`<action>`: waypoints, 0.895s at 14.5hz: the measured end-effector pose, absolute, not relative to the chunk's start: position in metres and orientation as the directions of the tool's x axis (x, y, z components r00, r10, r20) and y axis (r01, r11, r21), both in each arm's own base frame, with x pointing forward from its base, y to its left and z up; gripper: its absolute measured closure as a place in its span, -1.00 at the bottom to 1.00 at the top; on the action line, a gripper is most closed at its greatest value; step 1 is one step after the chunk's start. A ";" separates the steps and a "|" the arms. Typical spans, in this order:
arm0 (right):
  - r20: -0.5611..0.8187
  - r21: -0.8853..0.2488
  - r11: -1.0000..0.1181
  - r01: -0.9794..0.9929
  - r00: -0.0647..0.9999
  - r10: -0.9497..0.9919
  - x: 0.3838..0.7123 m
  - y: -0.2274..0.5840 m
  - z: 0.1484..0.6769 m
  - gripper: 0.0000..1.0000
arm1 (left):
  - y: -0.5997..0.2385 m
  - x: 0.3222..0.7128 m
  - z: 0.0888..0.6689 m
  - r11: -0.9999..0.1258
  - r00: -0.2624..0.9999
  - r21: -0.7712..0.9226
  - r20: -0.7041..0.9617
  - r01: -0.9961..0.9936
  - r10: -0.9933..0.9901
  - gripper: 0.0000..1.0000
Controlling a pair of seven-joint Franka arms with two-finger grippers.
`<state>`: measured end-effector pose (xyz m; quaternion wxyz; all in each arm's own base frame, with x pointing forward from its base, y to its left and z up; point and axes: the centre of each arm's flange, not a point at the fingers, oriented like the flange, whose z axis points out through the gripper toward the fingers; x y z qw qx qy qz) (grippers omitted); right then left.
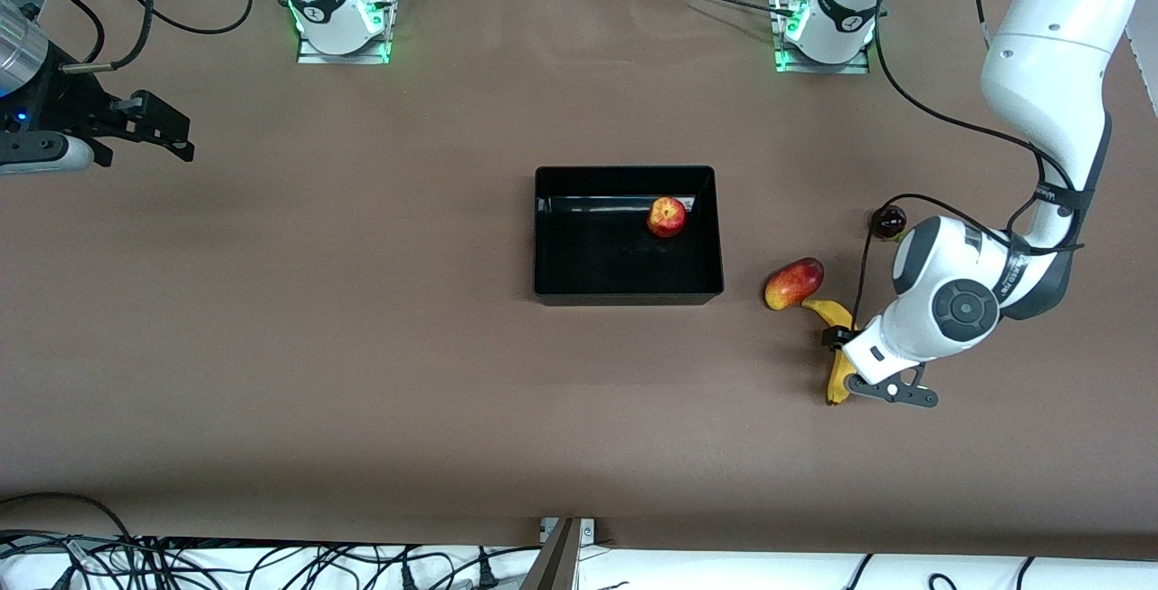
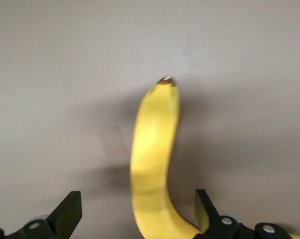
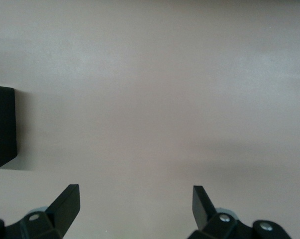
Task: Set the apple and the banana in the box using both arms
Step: 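Move the left gripper down over the yellow banana, then close the left gripper on the banana's stem end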
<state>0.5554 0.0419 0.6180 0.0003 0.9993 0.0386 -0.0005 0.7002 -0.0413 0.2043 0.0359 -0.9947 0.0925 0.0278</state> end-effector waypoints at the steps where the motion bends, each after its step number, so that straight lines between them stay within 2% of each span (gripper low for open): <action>1: -0.001 0.000 -0.997 0.077 0.997 0.077 0.555 0.042 0.618 -1.00 | -0.035 0.699 0.194 -0.981 0.982 -0.057 -0.066 -0.183 -0.179 -1.00; 3: -0.001 0.000 -0.997 0.077 0.997 0.077 0.555 0.042 0.618 -1.00 | -0.034 0.697 0.180 -0.982 0.981 -0.045 -0.070 -0.184 -0.181 -1.00; 4: -0.001 0.000 -0.997 0.077 0.997 0.077 0.555 0.042 0.618 -1.00 | -0.037 0.695 0.176 -0.981 0.980 -0.041 -0.074 -0.189 -0.185 -0.86; 7: -0.001 0.000 -0.997 0.077 0.997 0.077 0.555 0.042 0.618 -1.00 | -0.043 0.693 0.176 -0.980 0.978 -0.036 -0.076 -0.197 -0.194 -0.32; 8: -0.001 0.000 -0.997 0.077 0.997 0.077 0.555 0.042 0.618 -1.00 | -0.043 0.693 0.176 -0.980 0.978 -0.036 -0.075 -0.197 -0.194 -0.04; 10: -0.001 0.000 -0.997 0.077 0.997 0.077 0.555 0.042 0.618 -1.00 | -0.042 0.694 0.177 -0.980 0.978 -0.036 -0.074 -0.196 -0.193 0.31; 13: -0.001 0.000 -0.997 0.077 0.997 0.077 0.555 0.042 0.618 -1.00 | -0.038 0.695 0.182 -0.979 0.977 -0.042 -0.082 -0.198 -0.194 0.31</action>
